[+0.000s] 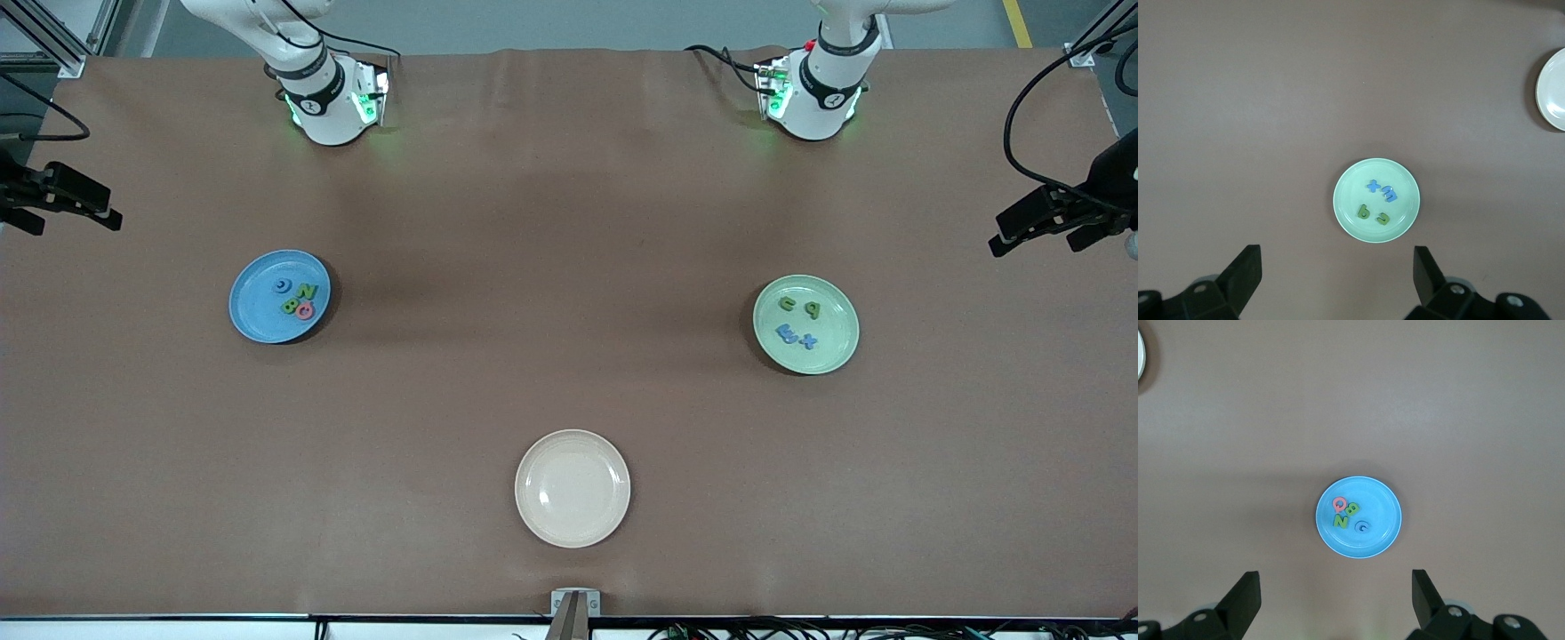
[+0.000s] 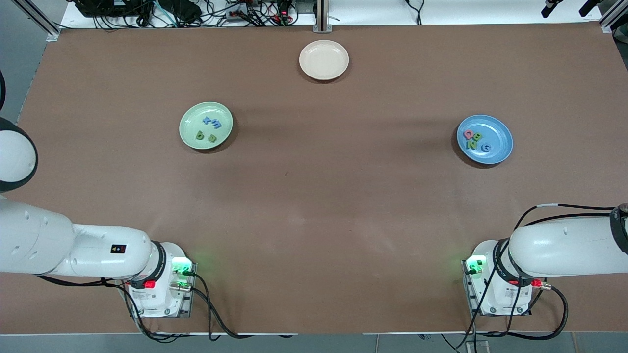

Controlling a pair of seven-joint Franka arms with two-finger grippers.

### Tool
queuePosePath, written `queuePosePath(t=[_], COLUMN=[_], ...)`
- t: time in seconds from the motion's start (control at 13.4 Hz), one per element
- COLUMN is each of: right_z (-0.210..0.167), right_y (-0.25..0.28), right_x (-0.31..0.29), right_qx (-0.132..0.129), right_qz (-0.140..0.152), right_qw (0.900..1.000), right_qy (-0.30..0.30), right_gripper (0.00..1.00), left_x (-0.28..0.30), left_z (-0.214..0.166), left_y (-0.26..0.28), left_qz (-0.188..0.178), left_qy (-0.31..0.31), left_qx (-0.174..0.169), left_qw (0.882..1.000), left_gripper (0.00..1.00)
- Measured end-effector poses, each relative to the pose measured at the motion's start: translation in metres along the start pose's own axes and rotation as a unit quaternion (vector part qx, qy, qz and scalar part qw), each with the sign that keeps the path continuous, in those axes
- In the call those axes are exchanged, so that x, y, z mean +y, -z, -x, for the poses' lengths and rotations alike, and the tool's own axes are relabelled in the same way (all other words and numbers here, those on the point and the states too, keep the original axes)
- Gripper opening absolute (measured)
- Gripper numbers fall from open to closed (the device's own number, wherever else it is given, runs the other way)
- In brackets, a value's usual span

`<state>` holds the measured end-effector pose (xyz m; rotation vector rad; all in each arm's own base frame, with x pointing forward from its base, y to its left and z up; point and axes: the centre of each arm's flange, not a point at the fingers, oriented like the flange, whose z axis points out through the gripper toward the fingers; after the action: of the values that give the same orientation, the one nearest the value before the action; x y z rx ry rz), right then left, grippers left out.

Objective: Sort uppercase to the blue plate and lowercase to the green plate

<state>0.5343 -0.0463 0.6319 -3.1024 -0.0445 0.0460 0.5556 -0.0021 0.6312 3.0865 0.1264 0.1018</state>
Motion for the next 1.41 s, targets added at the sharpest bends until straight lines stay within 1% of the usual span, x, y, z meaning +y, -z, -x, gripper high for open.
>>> queuePosePath(t=[0.37,0.6,0.74,1.19,1.41], right_z=[0.000,0.000,0.000,-0.001,-0.002], right_y=[0.001,0.000,0.000,0.001,0.001], right_x=[0.001,0.001,0.000,-0.001,-0.001], right_qx=[0.002,0.001,0.001,0.003,0.008], right_qz=[0.000,0.000,-0.001,-0.008,-0.008], right_qw=[1.000,0.999,0.999,0.999,0.999], right_qy=[-0.007,-0.035,-0.042,-0.044,-0.039], right_gripper=[1.00,1.00,1.00,1.00,1.00], left_x=[0.002,0.005,0.006,0.017,0.019], left_z=[0.000,0.000,0.000,-0.001,-0.001], left_y=[0.000,-0.001,-0.001,0.000,0.000], left_qz=[0.000,0.000,0.000,-0.016,-0.016], left_qy=[-0.002,-0.005,-0.005,-0.021,-0.023], left_qx=[0.000,-0.001,-0.001,0.009,0.011], left_qw=[1.000,1.000,1.000,1.000,1.000], left_gripper=[1.00,1.00,1.00,1.00,1.00])
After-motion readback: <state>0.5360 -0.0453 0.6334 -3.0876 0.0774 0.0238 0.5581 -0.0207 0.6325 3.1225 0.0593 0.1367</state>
